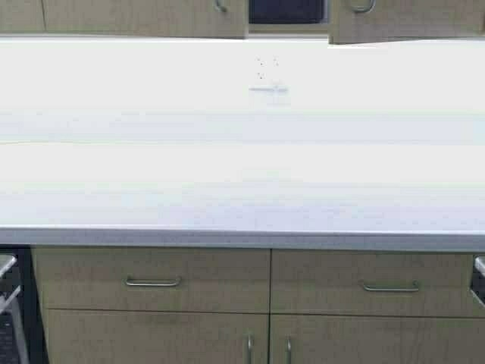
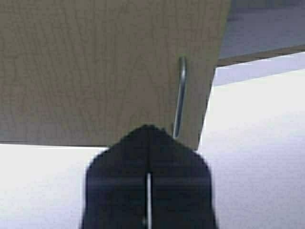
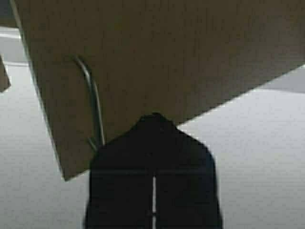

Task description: Open the cabinet, put the pot inside, then close it

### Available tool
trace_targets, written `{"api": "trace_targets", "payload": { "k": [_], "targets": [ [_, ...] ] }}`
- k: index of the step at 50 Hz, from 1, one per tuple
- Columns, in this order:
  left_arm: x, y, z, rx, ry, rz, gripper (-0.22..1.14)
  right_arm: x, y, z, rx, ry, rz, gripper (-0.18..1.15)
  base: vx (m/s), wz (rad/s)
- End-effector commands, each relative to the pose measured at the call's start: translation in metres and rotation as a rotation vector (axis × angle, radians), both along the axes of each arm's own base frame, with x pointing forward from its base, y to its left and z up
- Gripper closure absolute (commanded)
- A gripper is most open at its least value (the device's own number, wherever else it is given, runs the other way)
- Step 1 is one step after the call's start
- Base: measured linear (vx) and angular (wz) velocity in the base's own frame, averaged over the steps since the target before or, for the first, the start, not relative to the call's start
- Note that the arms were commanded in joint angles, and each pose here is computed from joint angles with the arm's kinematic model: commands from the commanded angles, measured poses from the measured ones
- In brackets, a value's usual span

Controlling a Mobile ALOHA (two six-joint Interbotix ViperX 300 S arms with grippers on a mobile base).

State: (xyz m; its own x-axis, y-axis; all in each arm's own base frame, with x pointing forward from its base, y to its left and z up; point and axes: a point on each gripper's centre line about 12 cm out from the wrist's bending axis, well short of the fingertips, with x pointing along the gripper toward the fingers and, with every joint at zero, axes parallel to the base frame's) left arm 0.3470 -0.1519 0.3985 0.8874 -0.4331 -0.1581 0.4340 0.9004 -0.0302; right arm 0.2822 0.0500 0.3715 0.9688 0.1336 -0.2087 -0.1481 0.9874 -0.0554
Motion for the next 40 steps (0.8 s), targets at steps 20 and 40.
{"api": "trace_targets", "payload": {
  "k": [20,40],
  "targets": [
    [-0.008,-0.015,0.009,-0.016,-0.058,-0.026,0.88,0.129,0.027,0.027,-0.007,0.006,0.0,0.9,0.03,0.07],
    [-0.007,-0.015,0.004,-0.024,-0.071,-0.012,0.88,0.077,0.022,0.002,-0.008,0.041,0.02,0.9,0.04,0.01]
  ]
}}
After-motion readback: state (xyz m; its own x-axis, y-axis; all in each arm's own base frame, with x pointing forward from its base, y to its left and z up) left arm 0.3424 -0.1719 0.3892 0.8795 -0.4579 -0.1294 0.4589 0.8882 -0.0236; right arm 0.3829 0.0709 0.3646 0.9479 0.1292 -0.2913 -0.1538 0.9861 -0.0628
